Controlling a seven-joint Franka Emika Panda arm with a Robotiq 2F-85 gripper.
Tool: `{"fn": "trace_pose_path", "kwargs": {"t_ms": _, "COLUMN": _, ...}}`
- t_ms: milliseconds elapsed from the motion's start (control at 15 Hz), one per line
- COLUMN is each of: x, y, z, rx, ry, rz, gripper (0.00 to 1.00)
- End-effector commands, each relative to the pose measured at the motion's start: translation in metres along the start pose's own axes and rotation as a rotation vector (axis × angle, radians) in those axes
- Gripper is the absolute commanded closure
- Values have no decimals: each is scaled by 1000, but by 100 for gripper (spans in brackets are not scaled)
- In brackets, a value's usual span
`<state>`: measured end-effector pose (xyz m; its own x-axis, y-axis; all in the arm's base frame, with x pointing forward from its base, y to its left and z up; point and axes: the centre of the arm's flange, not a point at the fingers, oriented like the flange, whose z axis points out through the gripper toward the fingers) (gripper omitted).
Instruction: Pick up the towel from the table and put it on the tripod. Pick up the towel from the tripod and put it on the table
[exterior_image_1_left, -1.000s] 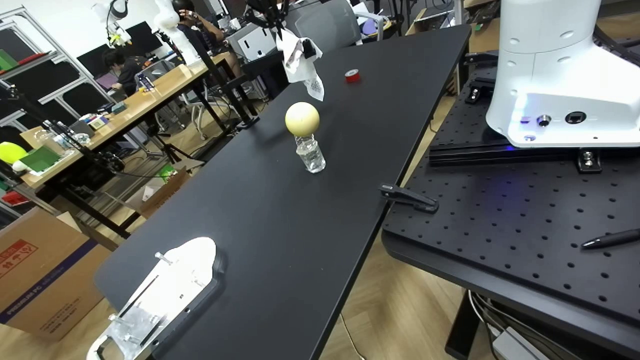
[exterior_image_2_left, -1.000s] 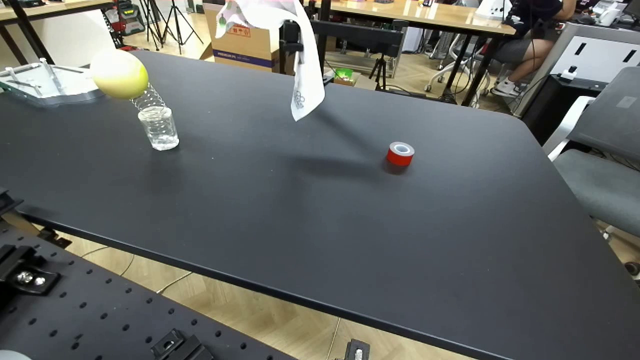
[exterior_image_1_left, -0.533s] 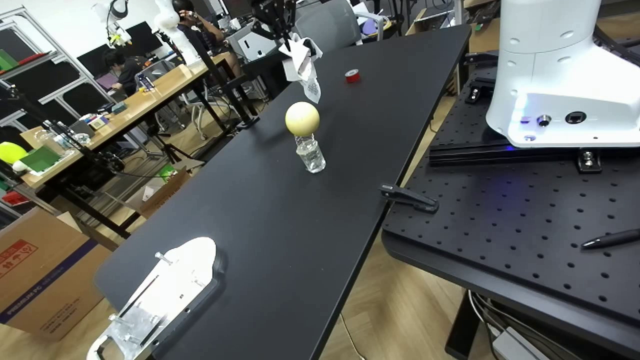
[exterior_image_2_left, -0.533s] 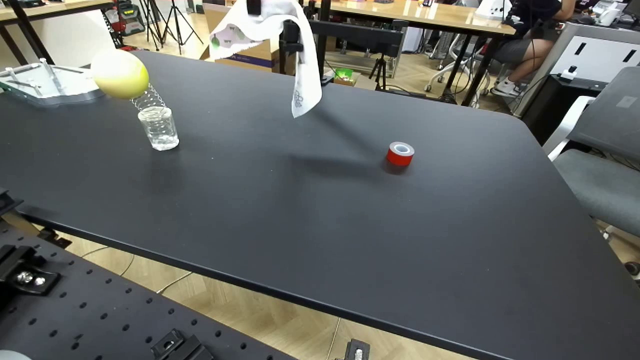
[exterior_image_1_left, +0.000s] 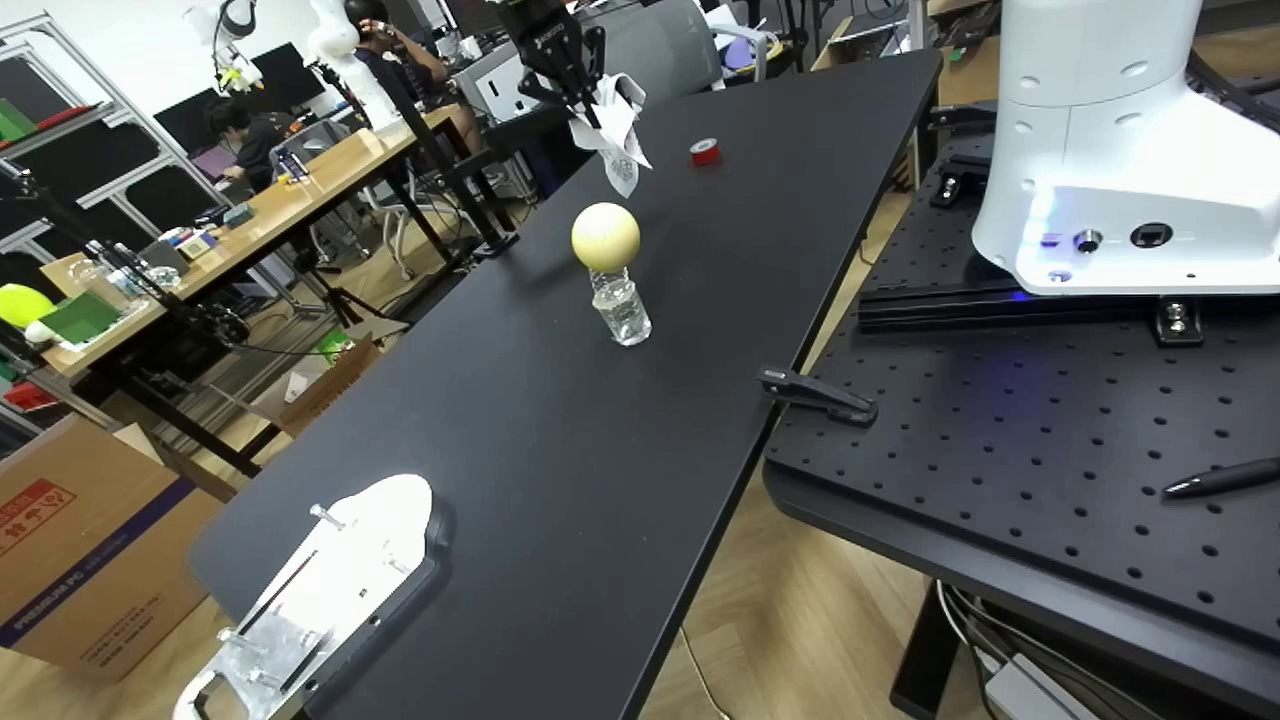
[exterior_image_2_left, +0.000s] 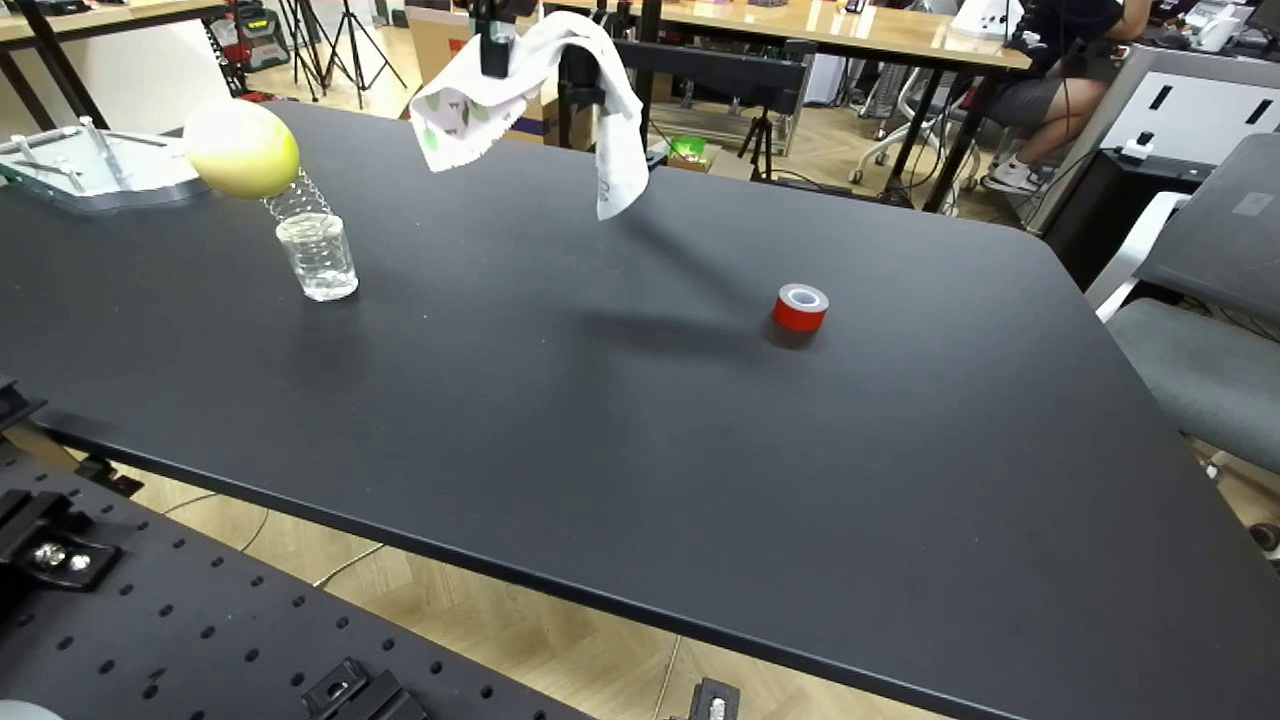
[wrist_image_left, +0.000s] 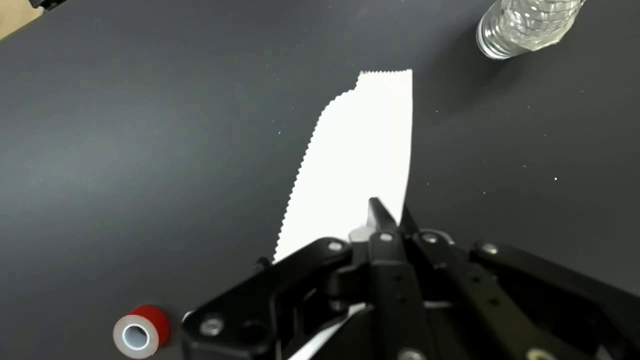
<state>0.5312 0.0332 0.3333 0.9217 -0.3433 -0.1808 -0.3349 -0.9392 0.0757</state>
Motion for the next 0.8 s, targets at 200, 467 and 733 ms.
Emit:
{"fn": "trace_pose_path", "kwargs": {"t_ms": 200, "x": -4, "y": -6, "z": 0, "rx": 1, "ry": -16, "rz": -14, "gripper": 59}}
{"fn": "trace_pose_path", "kwargs": {"t_ms": 467, "x": -12, "y": -16, "z": -16, "rx": -15, "ry": 20, "rz": -36, "gripper": 31}}
{"fn": "trace_pose_path", "kwargs": {"t_ms": 733, "x": -23, "y": -19, "z": -40, "rx": -69, "ry": 99, "rz": -75, "gripper": 5}}
